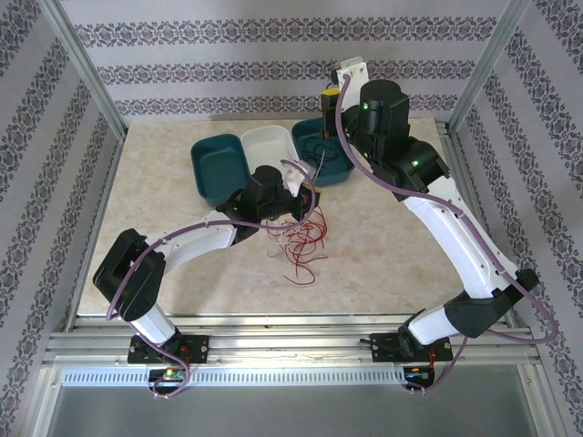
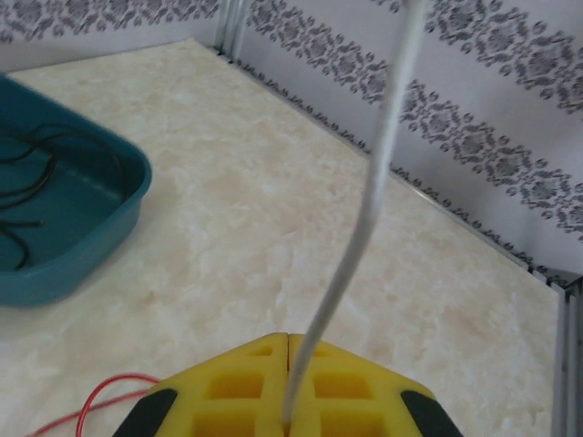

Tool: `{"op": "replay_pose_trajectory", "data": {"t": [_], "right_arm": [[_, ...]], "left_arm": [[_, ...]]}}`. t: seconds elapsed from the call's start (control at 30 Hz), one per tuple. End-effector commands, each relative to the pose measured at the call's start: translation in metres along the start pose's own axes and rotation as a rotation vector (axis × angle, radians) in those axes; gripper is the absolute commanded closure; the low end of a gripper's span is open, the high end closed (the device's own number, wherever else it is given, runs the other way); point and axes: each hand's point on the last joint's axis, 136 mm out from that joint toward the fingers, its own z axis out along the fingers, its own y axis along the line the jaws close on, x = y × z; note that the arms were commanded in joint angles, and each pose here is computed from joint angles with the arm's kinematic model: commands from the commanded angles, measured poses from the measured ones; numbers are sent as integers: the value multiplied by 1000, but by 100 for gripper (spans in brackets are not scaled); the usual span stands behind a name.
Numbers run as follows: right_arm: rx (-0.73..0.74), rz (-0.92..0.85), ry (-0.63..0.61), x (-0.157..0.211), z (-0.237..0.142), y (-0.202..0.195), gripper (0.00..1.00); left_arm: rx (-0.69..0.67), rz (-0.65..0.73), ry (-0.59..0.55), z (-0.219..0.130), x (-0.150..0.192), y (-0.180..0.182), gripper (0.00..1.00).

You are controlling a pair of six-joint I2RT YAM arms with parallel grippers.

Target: Untangle the cables

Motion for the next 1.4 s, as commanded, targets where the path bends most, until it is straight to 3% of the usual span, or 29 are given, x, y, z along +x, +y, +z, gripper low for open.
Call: {"op": "replay_pose_trajectory", "data": {"t": [0.0, 0.17, 0.23, 0.37, 0.53, 0.87, 1.23, 1.37], "right_arm": [[74, -28, -56, -20, 4, -17, 100], [134, -11, -65, -28, 26, -40, 100], [139, 0, -50, -24, 40, -46, 100], [102, 72, 3, -1, 75, -50, 100], [66, 223, 68, 38, 120, -60, 100], [46, 464, 205, 121, 190, -69, 100], [-45, 623, 313, 175, 216, -58, 100], [-6, 675, 356, 200, 220, -71, 100]], "left_arm": [[-47, -36, 2, -12, 16, 8, 100], [-60, -123, 103, -23, 72, 14, 100], [-69, -142, 109, -27, 81, 16, 95], [-69, -150, 107, -32, 82, 15, 53], [-75, -147, 91, -39, 73, 13, 33], [-213, -161, 27, -77, 64, 26, 19], [-379, -182, 15, -99, 72, 51, 0], [-380, -197, 23, -96, 76, 53, 1]]}}
